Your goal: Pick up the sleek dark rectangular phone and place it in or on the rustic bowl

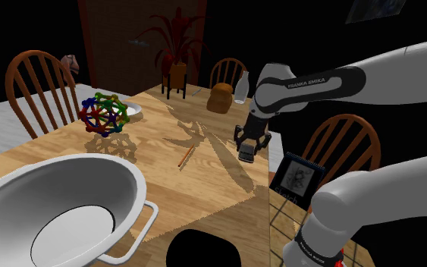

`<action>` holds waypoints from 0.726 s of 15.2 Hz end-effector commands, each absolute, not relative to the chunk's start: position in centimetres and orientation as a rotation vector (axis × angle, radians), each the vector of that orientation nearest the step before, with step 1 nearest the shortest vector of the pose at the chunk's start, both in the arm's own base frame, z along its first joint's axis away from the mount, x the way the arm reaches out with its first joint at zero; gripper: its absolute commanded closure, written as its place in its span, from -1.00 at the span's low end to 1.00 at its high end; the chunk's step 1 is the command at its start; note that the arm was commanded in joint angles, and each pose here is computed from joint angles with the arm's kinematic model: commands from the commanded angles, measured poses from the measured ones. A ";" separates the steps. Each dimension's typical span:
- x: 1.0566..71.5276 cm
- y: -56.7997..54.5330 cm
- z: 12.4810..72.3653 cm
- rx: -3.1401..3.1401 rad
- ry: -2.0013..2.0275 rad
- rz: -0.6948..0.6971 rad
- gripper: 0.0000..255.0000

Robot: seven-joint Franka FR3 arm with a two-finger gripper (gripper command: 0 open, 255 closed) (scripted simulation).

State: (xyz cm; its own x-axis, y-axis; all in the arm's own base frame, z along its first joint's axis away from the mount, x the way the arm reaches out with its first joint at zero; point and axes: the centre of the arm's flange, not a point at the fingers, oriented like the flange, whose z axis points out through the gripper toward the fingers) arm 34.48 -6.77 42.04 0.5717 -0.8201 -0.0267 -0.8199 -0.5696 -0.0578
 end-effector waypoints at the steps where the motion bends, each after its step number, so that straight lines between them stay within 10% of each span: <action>1: 34.5 -6.8 43.1 -2.728 1.425 -0.004 1.00; 11: 34.5 -6.8 48.4 -2.728 1.425 -0.004 1.00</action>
State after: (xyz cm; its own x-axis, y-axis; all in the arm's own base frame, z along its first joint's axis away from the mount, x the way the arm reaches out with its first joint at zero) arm 34.50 -6.70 47.82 0.5717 -0.8200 -0.0266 -0.8198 -0.5697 -0.0579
